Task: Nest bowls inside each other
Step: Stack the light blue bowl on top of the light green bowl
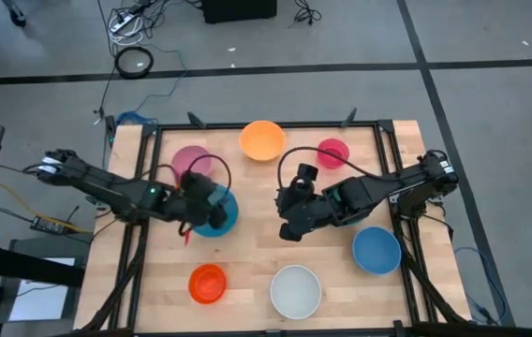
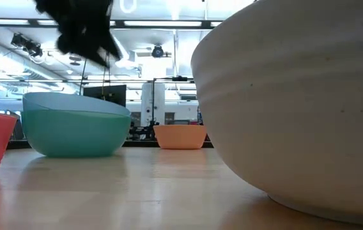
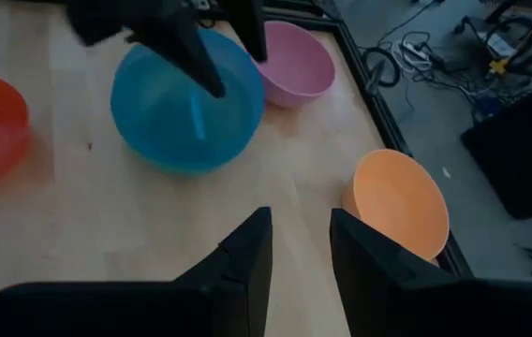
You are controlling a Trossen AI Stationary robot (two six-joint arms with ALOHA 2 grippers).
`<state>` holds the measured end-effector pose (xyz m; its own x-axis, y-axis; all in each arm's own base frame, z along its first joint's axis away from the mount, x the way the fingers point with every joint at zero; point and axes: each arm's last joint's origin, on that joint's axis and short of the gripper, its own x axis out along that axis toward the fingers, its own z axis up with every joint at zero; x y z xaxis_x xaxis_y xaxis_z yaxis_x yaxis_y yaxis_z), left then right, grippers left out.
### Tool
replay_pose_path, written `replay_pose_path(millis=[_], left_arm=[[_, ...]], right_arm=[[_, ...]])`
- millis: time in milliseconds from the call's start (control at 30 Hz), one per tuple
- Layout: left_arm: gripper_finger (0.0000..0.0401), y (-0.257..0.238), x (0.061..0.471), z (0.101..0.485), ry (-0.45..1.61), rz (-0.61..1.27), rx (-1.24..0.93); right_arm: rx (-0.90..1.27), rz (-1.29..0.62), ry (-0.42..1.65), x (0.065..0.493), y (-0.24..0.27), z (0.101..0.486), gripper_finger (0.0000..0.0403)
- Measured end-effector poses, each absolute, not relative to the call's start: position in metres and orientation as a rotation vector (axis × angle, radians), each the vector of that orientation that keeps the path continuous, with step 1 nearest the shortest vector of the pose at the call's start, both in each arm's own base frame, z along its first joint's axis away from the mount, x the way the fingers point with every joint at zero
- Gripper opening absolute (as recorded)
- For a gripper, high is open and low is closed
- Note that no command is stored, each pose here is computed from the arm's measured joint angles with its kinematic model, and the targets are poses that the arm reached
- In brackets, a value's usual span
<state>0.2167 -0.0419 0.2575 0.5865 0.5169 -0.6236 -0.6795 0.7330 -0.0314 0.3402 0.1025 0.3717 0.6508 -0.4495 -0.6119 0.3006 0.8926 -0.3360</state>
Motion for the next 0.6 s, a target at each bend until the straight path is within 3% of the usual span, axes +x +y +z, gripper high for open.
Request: replay_pose_path(millis=[100, 333, 600], left_arm=[[0.0289, -0.03, 0.204, 0.249, 0.729, 0.838, -0.306], [0.028, -0.015, 0.2, 0.251, 0.707, 0.955, -0.275], [0.0279, -0.002, 0.196, 0.23, 0.968, 1.052, -0.297]], right_arm=[[-0.208, -0.437, 0.763, 0.34, 0.102, 0.366, 0.0098], [-0.179, -0.447, 0.771, 0.34, 0.102, 0.361, 0.0098], [-0.173, -0.443, 0.77, 0.341, 0.103, 0.361, 0.0098]])
